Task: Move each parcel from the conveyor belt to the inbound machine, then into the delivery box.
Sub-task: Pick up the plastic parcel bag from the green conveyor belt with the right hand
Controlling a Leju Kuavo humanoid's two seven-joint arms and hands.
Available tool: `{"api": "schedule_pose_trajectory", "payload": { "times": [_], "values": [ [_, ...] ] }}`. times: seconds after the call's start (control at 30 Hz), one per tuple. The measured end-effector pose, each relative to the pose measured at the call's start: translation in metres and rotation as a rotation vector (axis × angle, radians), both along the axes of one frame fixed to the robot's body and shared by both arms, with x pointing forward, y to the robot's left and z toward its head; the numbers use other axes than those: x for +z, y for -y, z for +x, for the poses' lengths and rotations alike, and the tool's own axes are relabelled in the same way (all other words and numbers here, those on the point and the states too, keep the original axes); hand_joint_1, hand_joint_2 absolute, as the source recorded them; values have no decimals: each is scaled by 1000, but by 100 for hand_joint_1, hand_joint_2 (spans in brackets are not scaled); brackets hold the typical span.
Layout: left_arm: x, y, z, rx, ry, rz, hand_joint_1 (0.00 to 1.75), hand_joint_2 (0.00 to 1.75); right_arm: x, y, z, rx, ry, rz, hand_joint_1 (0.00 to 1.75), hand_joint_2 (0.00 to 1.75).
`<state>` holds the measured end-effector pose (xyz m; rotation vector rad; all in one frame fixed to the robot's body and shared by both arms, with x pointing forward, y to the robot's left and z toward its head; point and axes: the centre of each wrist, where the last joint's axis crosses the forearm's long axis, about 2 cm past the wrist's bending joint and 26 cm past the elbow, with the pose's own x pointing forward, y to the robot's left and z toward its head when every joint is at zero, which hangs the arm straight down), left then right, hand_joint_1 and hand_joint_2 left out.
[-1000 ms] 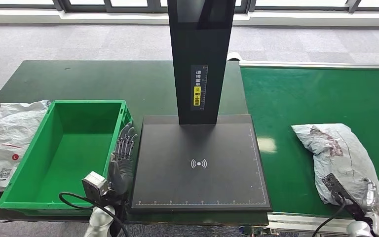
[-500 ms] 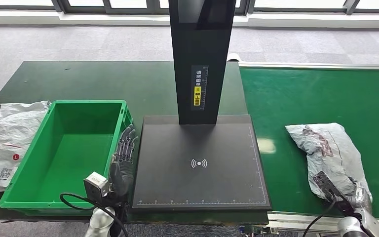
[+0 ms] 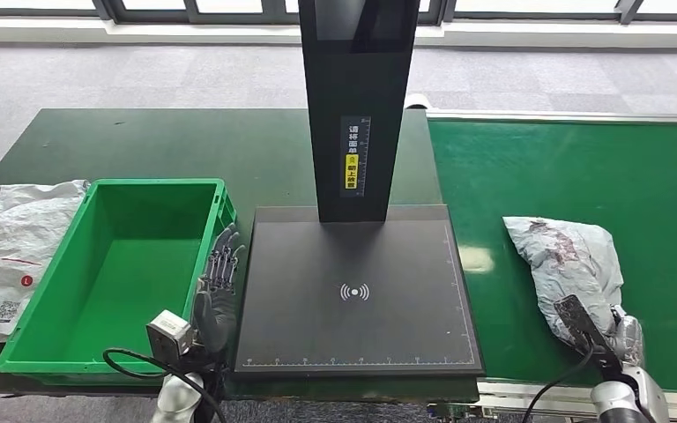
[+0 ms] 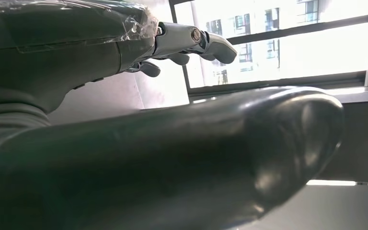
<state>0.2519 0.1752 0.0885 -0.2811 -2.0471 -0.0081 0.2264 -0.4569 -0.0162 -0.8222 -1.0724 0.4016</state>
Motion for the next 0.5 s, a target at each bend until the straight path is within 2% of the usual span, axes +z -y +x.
{"api": "schedule_pose_trajectory", "payload": {
  "times": [0.2, 0.5],
  "values": [
    [-3, 0, -7, -16, -14, -53, 0, 0, 18, -16, 2, -16, 310, -47, 175, 175],
    [-4, -2, -8, -31, 12, -94, 0, 0, 64, -69, 3, 142, 599, -246, 175, 175]
  ]
}}
